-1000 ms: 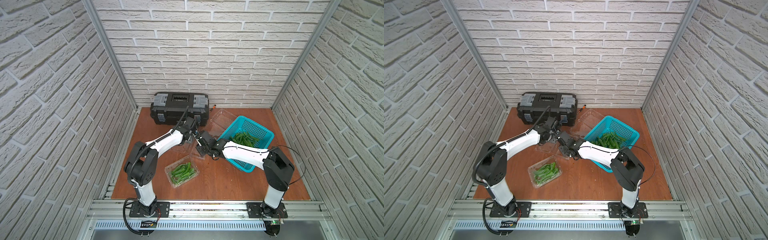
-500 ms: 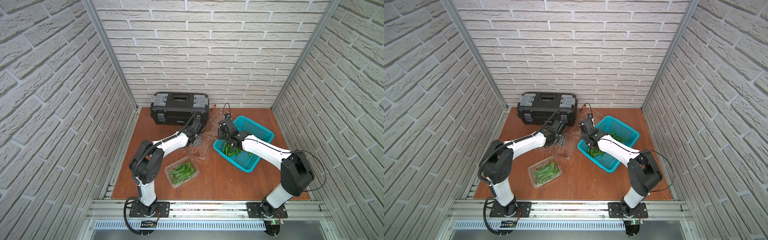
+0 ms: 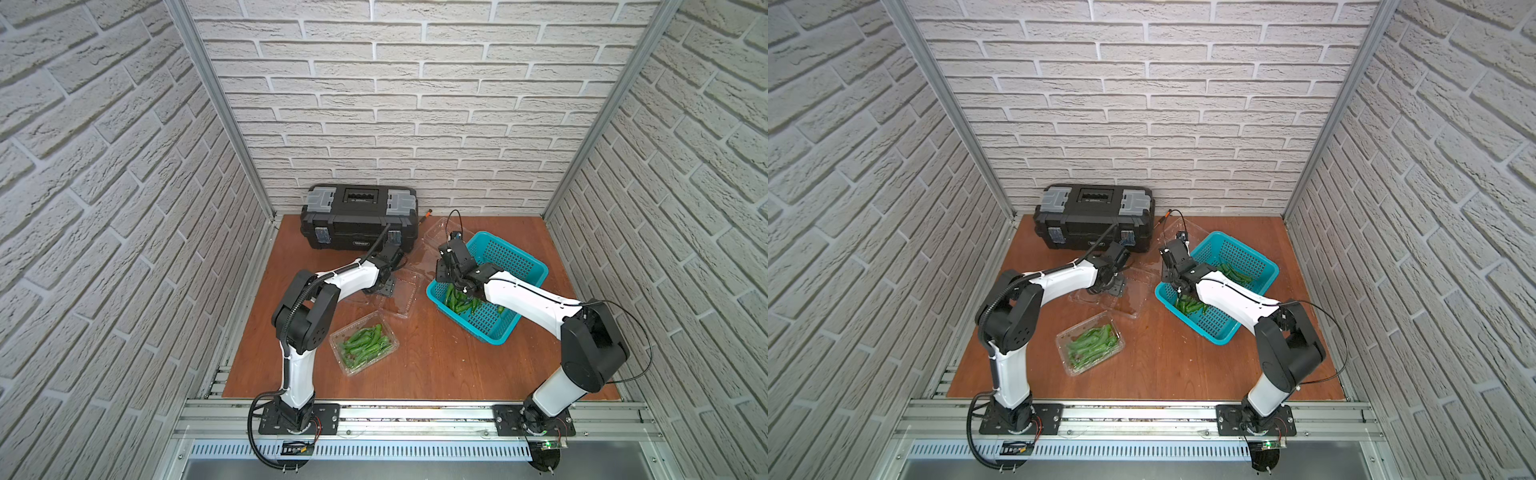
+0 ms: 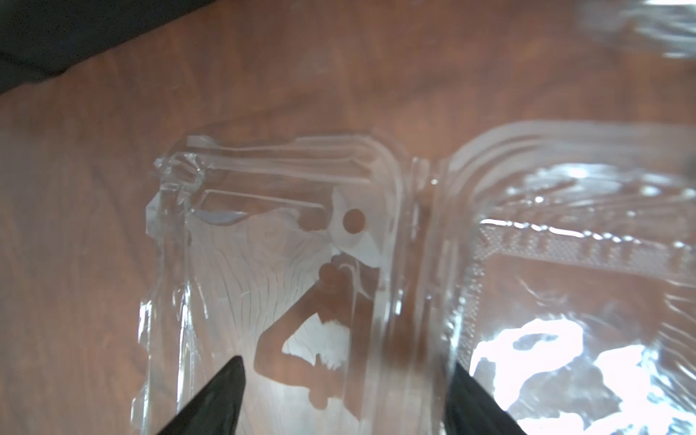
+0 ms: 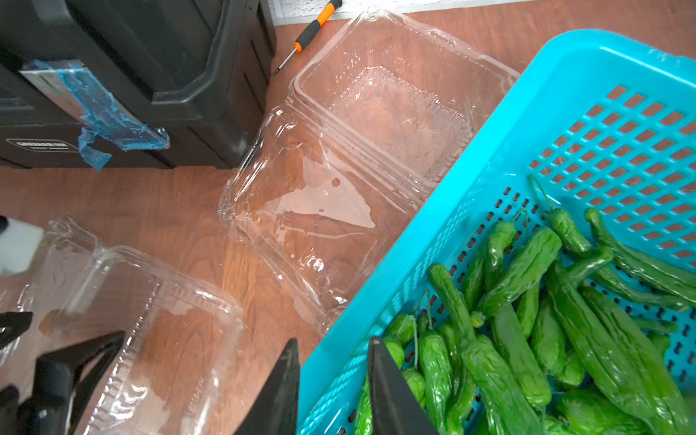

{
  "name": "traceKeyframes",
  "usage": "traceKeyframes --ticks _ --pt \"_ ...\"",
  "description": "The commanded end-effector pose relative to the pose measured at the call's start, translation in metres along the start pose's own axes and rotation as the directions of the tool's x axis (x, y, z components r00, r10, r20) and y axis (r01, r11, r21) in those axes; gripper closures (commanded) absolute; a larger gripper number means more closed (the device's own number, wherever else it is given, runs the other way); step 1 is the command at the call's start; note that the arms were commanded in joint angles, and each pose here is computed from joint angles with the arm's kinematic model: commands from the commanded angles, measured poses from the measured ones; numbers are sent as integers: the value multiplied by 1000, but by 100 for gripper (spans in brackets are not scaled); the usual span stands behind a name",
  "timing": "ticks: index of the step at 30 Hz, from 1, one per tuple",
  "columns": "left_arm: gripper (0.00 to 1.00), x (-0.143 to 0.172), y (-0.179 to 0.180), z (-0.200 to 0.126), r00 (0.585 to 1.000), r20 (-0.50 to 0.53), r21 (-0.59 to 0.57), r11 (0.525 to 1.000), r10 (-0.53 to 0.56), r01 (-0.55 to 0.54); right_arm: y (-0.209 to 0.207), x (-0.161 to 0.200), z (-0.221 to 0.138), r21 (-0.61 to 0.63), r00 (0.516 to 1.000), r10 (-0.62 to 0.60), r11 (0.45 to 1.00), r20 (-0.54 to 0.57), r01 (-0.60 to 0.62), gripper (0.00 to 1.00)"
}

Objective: Take small green peppers out of containers
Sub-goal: Move the packing box to the center of the board.

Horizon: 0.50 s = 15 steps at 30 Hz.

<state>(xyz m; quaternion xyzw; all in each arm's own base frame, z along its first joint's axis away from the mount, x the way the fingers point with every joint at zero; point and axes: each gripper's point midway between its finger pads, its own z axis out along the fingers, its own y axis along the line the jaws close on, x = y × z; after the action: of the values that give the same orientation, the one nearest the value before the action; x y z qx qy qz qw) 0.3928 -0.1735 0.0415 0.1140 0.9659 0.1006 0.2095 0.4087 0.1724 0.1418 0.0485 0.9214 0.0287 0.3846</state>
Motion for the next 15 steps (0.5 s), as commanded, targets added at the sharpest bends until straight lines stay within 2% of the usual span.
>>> traceKeyframes --ticks 1,5,8,11,15 --pt "21 5 26 -3 999 -31 -78 996 -41 38 10 -6 -4 -52 1000 8 999 26 -7 68" --pt "20 19 55 -2 994 -83 -150 987 -77 63 17 -5 -2 -81 1000 -4 997 21 5 68" --pt "20 36 85 -1 978 -134 -189 973 -159 133 23 -6 -1 -109 1000 -14 994 17 16 68" --pt "19 47 108 -10 964 -142 -210 958 -227 195 30 -5 1 -132 1000 -24 991 9 25 68" --pt "18 44 101 -37 972 -108 -159 969 -206 188 35 -5 3 -146 999 -33 989 9 34 68"
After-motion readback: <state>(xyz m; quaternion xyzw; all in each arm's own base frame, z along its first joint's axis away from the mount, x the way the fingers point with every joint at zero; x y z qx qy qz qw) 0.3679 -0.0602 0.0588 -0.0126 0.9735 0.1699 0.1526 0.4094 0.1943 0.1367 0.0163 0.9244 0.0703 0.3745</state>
